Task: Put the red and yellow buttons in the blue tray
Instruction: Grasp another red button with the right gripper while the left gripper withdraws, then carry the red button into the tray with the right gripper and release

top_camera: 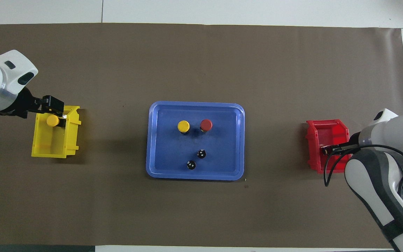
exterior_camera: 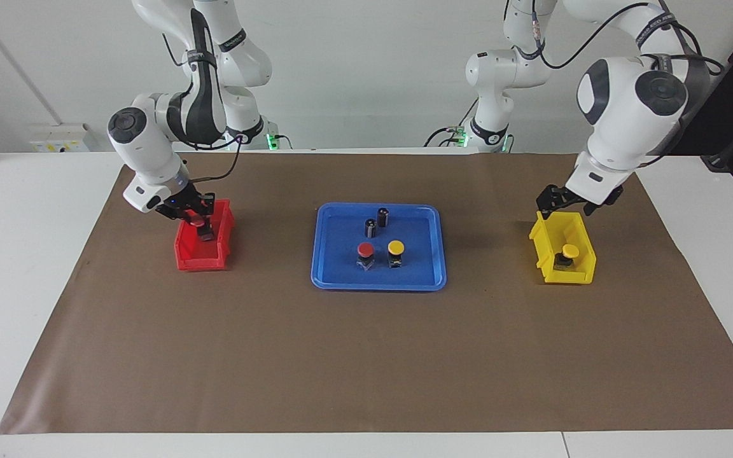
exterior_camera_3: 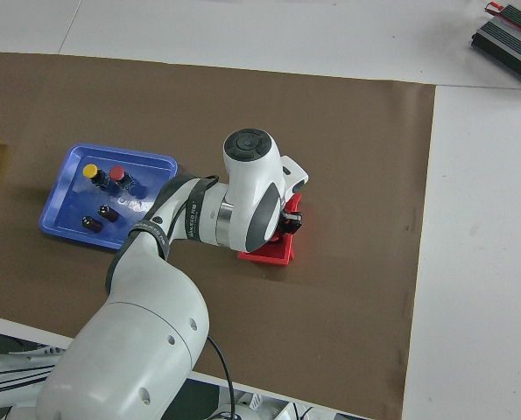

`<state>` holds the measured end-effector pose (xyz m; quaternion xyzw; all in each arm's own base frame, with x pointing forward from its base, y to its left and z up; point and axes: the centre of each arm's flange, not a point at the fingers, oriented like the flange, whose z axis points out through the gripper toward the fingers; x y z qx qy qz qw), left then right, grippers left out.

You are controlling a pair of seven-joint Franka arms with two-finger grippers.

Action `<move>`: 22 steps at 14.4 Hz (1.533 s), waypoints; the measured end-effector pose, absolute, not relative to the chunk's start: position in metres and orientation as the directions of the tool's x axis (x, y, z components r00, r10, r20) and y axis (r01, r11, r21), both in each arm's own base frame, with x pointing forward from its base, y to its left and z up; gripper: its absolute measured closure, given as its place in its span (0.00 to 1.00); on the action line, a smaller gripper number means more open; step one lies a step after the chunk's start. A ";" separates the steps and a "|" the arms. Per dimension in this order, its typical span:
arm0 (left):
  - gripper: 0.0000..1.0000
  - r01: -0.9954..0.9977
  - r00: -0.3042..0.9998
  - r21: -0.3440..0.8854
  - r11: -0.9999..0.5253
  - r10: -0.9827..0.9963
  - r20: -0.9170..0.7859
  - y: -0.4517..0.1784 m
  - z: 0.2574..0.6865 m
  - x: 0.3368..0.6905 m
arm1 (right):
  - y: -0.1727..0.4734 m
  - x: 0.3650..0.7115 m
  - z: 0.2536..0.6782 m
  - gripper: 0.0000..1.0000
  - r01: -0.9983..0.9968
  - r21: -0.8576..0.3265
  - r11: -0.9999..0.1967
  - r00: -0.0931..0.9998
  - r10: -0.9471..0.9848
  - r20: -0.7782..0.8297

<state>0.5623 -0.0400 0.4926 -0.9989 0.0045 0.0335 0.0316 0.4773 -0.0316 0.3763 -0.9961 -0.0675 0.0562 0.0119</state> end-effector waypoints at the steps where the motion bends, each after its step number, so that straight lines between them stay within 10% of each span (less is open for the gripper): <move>1: 0.00 0.001 0.999 -0.061 -0.998 0.004 -0.050 -0.032 0.485 0.563 | -0.023 0.488 0.395 0.59 0.143 -0.034 -0.989 0.982 0.147 -0.120; 9: 0.12 0.040 0.999 -0.050 -0.998 0.039 0.021 -0.007 0.428 0.558 | 0.175 0.551 0.486 0.59 -0.020 -0.099 -0.995 1.000 -0.018 -0.019; 22: 0.35 0.049 0.997 -0.037 -0.998 0.047 0.060 0.000 0.380 0.559 | 0.289 0.535 0.360 0.59 0.015 -0.078 -0.997 1.000 0.013 0.021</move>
